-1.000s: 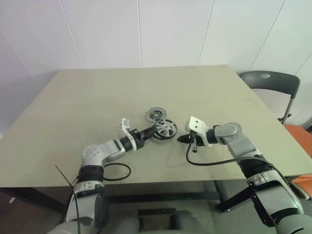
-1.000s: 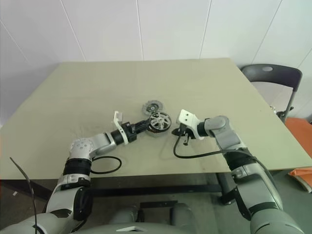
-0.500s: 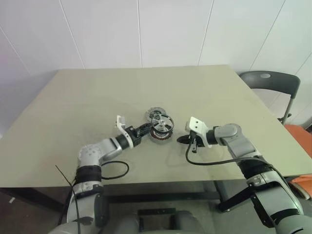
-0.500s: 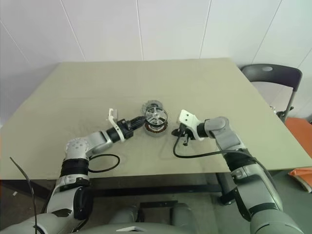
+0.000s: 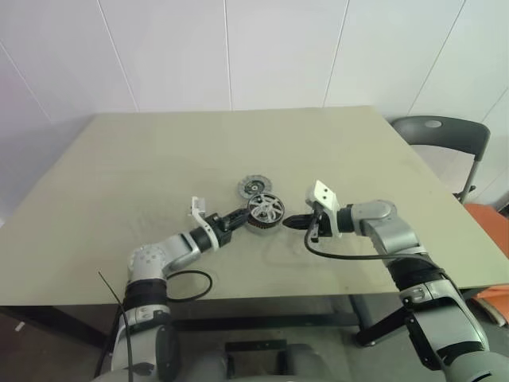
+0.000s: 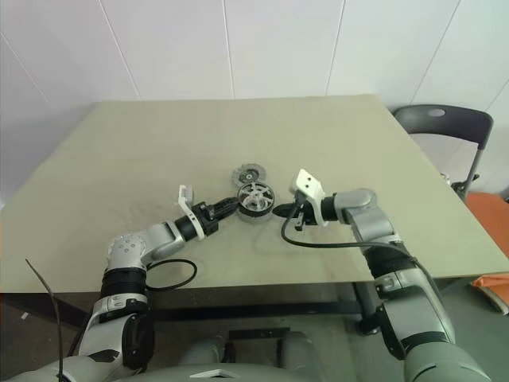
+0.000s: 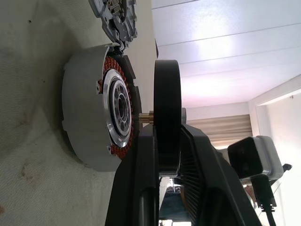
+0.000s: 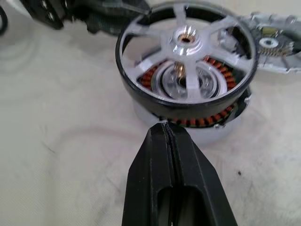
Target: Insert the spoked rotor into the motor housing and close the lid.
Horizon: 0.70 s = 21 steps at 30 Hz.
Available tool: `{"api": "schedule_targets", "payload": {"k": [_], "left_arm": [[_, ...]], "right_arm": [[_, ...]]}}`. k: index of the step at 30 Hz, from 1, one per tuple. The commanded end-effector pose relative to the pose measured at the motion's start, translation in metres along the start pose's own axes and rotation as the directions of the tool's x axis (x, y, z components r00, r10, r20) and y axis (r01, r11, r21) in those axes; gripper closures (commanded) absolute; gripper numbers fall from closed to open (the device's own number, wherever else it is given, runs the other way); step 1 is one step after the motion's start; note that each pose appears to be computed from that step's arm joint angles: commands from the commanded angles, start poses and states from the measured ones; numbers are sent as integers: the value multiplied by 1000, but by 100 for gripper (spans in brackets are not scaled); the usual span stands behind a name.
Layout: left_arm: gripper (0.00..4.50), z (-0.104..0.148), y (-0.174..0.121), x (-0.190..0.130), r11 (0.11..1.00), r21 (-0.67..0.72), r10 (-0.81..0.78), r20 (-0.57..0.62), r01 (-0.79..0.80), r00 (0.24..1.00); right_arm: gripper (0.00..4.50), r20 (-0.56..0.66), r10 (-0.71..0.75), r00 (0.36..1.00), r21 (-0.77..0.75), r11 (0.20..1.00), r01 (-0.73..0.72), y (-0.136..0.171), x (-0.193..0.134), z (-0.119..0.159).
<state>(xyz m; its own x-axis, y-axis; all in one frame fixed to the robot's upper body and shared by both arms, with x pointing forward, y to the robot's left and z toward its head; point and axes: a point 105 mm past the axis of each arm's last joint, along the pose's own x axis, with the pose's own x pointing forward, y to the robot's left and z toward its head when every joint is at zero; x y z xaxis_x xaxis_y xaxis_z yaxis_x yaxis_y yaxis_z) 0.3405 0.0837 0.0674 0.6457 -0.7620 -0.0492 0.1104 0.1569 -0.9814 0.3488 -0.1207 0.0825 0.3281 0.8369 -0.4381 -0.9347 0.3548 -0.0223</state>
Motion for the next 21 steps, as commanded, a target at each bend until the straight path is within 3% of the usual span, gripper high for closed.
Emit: {"api": "schedule_targets", "payload": {"k": [1, 12, 21], "left_arm": [[412, 10, -11, -3, 999, 31, -37, 32, 36, 999], [412, 11, -10, -3, 999, 27, -38, 40, 36, 998], [412, 6, -5, 0, 999, 7, -33, 36, 32, 999]], "right_arm": [[450, 52, -33, 998, 2, 999, 33, -8, -17, 10], [450, 82, -61, 995, 81, 995, 54, -12, -49, 2], [450, 74, -86, 994, 92, 993, 79, -11, -57, -3]]}}
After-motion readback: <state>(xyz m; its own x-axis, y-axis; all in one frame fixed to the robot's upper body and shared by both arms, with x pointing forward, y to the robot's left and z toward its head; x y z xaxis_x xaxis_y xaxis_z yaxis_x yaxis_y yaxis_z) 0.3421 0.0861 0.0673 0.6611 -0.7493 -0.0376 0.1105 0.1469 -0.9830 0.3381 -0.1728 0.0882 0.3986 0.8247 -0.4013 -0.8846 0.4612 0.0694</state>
